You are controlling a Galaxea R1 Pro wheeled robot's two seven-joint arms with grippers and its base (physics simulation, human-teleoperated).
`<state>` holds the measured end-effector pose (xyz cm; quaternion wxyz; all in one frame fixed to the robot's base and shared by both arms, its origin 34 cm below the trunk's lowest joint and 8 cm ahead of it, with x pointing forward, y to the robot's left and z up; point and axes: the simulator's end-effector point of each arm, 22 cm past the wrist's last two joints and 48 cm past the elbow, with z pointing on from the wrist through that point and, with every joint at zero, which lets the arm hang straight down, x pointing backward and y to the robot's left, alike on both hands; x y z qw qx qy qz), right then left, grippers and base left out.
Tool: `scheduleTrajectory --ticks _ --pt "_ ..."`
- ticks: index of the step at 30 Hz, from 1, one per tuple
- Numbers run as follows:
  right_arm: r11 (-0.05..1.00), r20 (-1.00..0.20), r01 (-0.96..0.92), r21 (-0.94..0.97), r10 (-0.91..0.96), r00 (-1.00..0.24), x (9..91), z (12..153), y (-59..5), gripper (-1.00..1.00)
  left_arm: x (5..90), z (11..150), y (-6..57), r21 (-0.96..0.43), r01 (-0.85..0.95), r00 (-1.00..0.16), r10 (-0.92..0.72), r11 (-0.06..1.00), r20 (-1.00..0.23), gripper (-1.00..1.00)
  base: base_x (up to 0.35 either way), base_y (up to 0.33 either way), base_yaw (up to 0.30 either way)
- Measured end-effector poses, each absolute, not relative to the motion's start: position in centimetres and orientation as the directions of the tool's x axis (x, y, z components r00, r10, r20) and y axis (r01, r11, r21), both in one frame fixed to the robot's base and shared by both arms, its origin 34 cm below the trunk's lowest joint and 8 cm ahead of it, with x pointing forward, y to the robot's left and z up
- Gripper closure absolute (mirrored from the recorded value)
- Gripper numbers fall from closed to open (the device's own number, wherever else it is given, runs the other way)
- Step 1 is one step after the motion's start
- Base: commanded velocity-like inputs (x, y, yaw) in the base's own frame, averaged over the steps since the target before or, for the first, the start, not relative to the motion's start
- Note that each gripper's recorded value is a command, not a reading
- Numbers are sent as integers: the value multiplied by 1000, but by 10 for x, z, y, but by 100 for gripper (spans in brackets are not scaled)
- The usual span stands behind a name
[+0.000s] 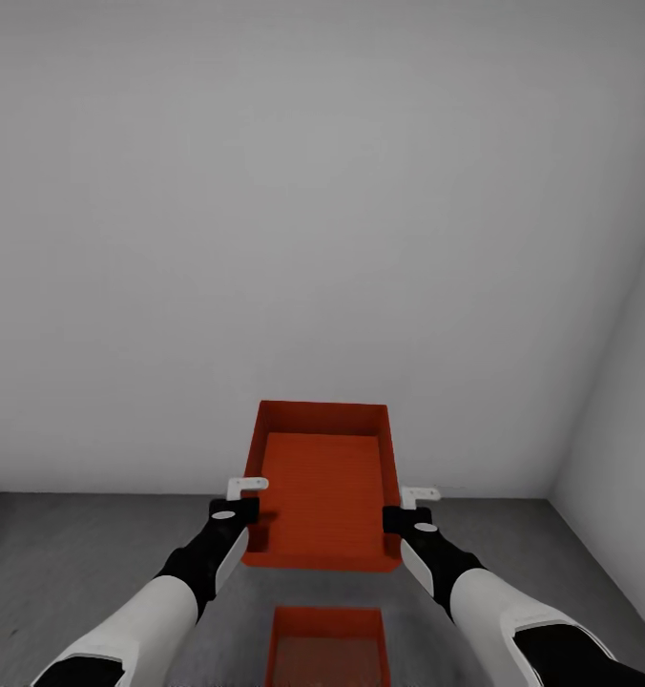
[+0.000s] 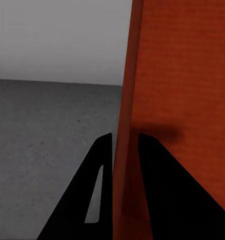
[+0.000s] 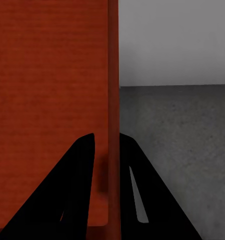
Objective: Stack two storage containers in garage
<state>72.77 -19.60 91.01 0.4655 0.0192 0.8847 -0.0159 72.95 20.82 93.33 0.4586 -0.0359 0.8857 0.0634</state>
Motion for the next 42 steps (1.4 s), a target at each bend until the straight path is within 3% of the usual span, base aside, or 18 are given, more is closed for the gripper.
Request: scheduleTrajectory --ticks 42 --pt "999 -783 46 -14 18 -622 720 868 -198 100 722 891 207 88 -118 -633 -7 989 -774 100 0 -23 0"
